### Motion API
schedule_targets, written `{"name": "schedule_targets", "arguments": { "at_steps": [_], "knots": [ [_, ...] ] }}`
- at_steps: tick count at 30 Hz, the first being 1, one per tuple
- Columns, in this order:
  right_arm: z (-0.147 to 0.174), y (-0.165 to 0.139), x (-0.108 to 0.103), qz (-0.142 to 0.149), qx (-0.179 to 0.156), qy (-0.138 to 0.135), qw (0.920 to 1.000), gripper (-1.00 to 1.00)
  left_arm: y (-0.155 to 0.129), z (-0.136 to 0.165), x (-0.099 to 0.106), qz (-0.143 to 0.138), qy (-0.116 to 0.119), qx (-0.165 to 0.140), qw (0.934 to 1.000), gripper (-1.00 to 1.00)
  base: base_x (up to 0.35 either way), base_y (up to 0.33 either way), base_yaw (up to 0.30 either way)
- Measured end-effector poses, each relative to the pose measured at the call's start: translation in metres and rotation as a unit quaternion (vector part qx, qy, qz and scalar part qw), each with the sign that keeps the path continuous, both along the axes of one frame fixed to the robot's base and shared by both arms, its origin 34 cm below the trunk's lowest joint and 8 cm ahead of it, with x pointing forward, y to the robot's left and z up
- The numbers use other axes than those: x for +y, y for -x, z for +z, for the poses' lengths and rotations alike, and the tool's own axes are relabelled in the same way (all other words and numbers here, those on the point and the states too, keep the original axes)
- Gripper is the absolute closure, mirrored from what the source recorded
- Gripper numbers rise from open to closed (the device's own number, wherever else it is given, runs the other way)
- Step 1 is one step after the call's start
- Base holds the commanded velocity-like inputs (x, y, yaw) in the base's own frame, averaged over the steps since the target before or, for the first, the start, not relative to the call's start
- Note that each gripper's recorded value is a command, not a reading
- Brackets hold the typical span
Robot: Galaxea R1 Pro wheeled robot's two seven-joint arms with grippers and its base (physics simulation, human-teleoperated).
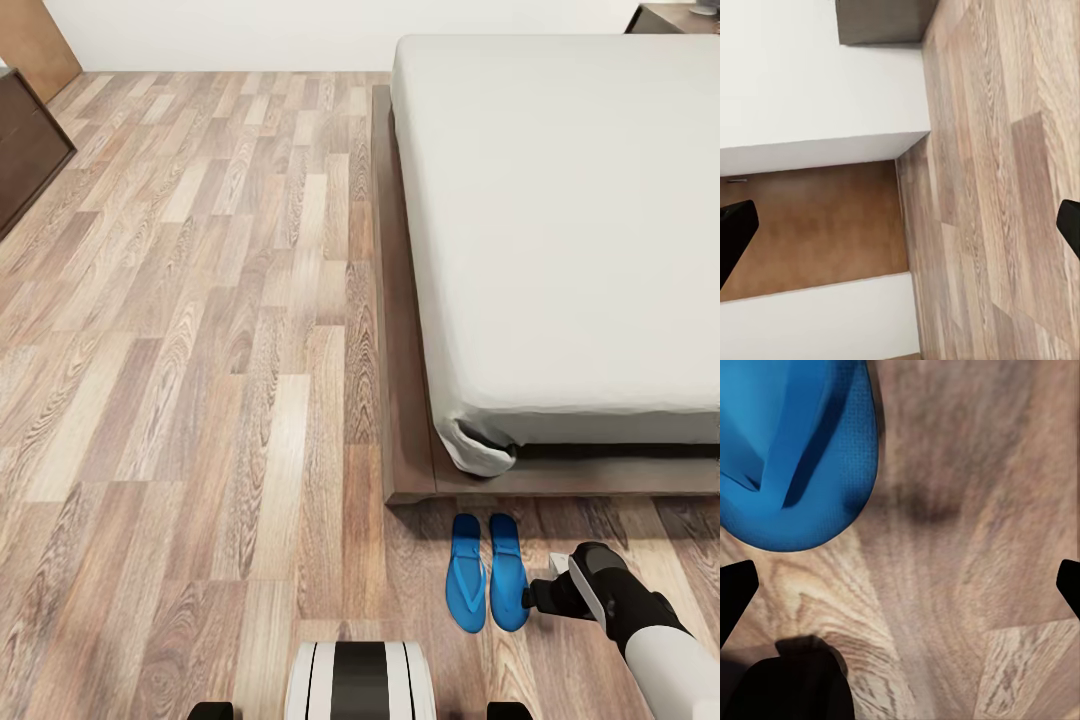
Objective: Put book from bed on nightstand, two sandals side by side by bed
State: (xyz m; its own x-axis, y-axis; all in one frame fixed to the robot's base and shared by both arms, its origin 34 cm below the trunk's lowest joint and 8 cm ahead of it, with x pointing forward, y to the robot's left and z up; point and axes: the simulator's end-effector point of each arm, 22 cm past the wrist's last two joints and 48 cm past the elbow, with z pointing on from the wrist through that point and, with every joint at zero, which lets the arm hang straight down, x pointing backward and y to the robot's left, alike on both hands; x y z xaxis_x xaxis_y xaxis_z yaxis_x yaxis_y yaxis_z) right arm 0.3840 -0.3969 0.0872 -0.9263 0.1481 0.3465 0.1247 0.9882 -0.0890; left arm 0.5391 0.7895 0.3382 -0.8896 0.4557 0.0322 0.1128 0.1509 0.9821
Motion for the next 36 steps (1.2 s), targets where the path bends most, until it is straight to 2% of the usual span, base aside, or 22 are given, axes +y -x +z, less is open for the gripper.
{"name": "schedule_targets", "arguments": {
  "at_steps": [8,14,23,29,36],
  "knots": [
    [0.000,0.001,0.000,0.000,0.001,0.000,1.0000,-1.00,0.000,0.000,0.000,-0.001,0.001,-0.001,1.0000,-1.00,0.000,0.000,0.000],
    [0.008,-0.009,0.000,0.001,-0.011,0.000,0.9999,-1.00,-0.004,0.012,0.000,-0.001,0.001,-0.014,0.9999,-1.00,0.000,0.000,0.000],
    [0.007,-0.005,0.001,0.000,-0.006,-0.001,1.0000,-1.00,-0.004,0.012,0.000,-0.001,0.001,-0.014,0.9999,-1.00,0.000,0.000,0.000],
    [0.015,-0.010,0.000,-0.001,-0.014,0.000,0.9999,-1.00,-0.008,0.024,0.000,-0.001,0.001,-0.026,0.9997,-1.00,0.000,0.000,0.000],
    [0.013,0.002,-0.001,-0.004,-0.001,-0.001,1.0000,-1.00,-0.008,0.023,0.000,-0.001,0.002,-0.026,0.9997,-1.00,0.000,0.000,0.000]
  ]
}}
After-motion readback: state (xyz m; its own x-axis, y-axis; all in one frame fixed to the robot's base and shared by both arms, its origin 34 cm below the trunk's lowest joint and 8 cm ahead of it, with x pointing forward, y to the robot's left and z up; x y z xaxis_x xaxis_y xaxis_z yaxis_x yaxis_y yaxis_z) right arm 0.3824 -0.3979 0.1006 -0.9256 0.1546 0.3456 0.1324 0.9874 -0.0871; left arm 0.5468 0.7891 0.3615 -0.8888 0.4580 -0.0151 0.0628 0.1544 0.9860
